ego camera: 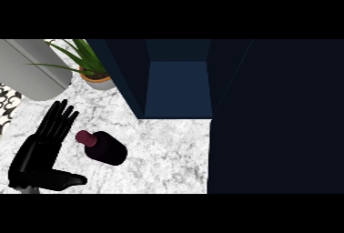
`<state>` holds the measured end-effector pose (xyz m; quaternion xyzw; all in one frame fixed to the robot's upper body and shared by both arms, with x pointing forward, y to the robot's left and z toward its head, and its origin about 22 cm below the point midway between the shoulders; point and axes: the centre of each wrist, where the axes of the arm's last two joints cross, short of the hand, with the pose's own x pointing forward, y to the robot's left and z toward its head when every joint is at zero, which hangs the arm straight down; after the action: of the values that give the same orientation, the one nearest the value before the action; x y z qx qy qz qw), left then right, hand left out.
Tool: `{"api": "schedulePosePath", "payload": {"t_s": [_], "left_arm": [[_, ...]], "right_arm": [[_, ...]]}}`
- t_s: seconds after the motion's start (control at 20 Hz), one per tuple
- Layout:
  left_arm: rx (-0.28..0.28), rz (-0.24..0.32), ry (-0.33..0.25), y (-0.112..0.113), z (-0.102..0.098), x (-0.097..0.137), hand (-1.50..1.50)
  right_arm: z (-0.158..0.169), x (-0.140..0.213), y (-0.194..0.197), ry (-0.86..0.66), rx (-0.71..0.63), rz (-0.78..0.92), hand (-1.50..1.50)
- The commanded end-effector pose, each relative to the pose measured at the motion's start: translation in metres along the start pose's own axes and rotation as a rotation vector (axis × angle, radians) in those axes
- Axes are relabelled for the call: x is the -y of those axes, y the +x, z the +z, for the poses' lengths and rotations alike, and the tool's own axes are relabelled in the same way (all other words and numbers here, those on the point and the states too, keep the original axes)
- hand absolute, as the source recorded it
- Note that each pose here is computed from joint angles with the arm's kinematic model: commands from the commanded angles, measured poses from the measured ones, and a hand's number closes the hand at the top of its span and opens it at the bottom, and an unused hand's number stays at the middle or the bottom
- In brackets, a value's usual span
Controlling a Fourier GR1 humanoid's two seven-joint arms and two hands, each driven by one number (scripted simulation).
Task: Pick up the wine, place it into the cabinet and close the cabinet
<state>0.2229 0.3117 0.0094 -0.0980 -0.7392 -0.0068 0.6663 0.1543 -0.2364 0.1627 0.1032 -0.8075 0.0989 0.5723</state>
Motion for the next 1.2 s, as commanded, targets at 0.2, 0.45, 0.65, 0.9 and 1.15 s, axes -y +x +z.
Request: {"api": "schedulePosePath", "payload": {"t_s": [0.2, 0.45, 0.65, 0.9, 1.15], "left_arm": [[-0.024, -0.030, -0.004, -0.025, -0.001, -0.006, -1.50], [-0.055, -0.031, -0.010, -0.061, 0.002, -0.011, -1.50], [-0.058, -0.015, -0.009, -0.075, -0.008, -0.006, -1.50], [-0.117, 0.008, -0.026, -0.072, 0.005, -0.026, -1.50], [-0.097, -0.001, -0.042, -0.110, 0.000, -0.032, -1.50]], "right_arm": [[0.013, 0.000, 0.007, 0.011, 0.004, -0.008, -1.50], [0.006, -0.013, 0.019, 0.030, -0.011, 0.018, -1.50], [-0.003, -0.009, -0.012, 0.002, 0.004, 0.001, -1.50], [-0.002, -0.009, 0.006, -0.009, 0.016, 0.016, -1.50], [-0.002, -0.013, 0.001, -0.005, 0.019, -0.001, -1.50]]}}
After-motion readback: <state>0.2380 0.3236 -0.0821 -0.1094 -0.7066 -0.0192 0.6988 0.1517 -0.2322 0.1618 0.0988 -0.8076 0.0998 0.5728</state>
